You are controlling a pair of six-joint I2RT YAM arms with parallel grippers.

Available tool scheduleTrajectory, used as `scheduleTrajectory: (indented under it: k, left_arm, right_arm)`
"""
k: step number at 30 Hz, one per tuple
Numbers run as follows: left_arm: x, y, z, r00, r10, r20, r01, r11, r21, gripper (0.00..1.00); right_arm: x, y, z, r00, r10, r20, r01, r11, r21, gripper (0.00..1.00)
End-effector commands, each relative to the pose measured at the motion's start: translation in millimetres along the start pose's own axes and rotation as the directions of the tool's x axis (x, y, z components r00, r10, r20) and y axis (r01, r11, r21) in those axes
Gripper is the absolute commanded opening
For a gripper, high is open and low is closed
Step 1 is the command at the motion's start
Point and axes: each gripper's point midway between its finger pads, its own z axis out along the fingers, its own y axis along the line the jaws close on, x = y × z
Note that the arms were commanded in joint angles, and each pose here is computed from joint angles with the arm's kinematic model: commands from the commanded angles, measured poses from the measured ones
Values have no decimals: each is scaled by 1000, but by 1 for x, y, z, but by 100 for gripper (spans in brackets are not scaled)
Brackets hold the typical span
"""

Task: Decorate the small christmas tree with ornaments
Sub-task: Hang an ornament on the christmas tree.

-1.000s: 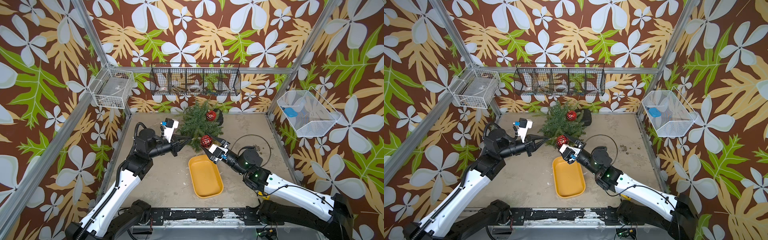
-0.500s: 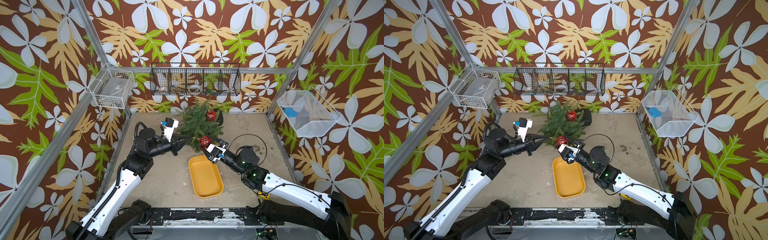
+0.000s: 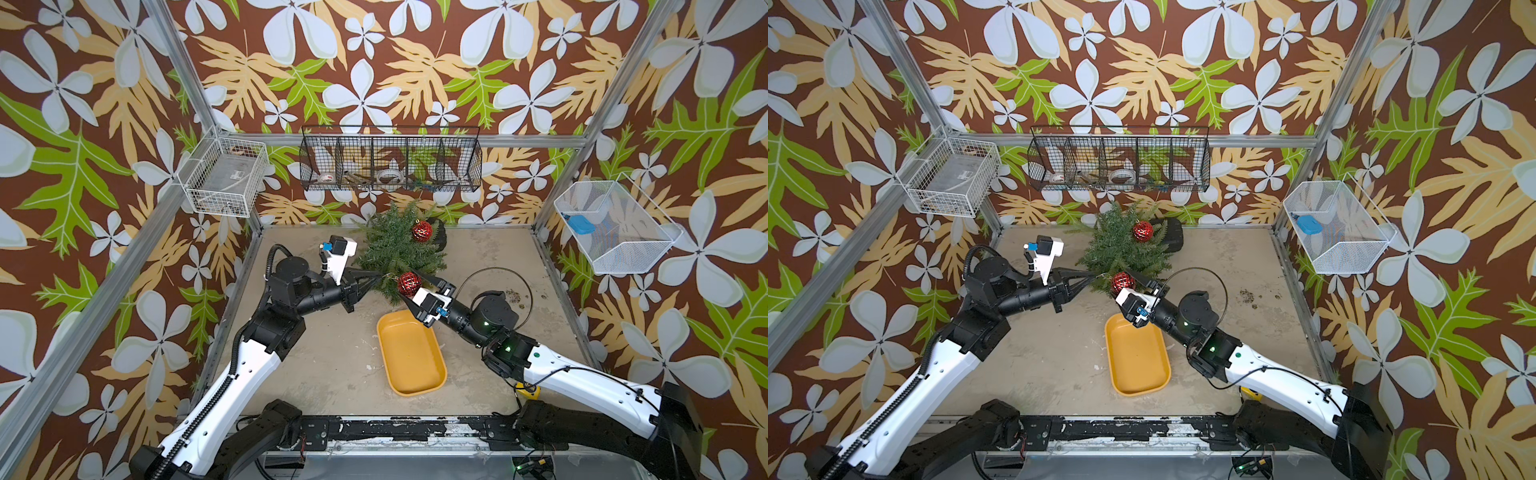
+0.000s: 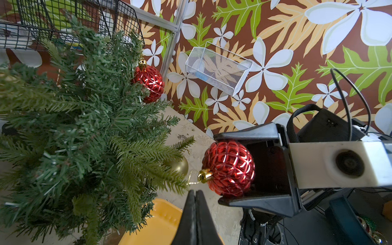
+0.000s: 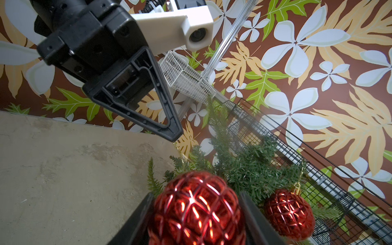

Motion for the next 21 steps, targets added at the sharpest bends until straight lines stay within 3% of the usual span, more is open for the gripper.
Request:
scheduleTrajectory:
  k: [1,21]
  left_arm:
    - [-2,-1,0,1000,1,6,-1,1000,8,0]
    - [9,3,0,1000,-18,-6,18,1000,1,0]
  right_arm:
    - [-5,-2,0,1000,13,19,-13,1000,4,41]
    - [2,-2,0,1000,16,2,-16,1000,3,41]
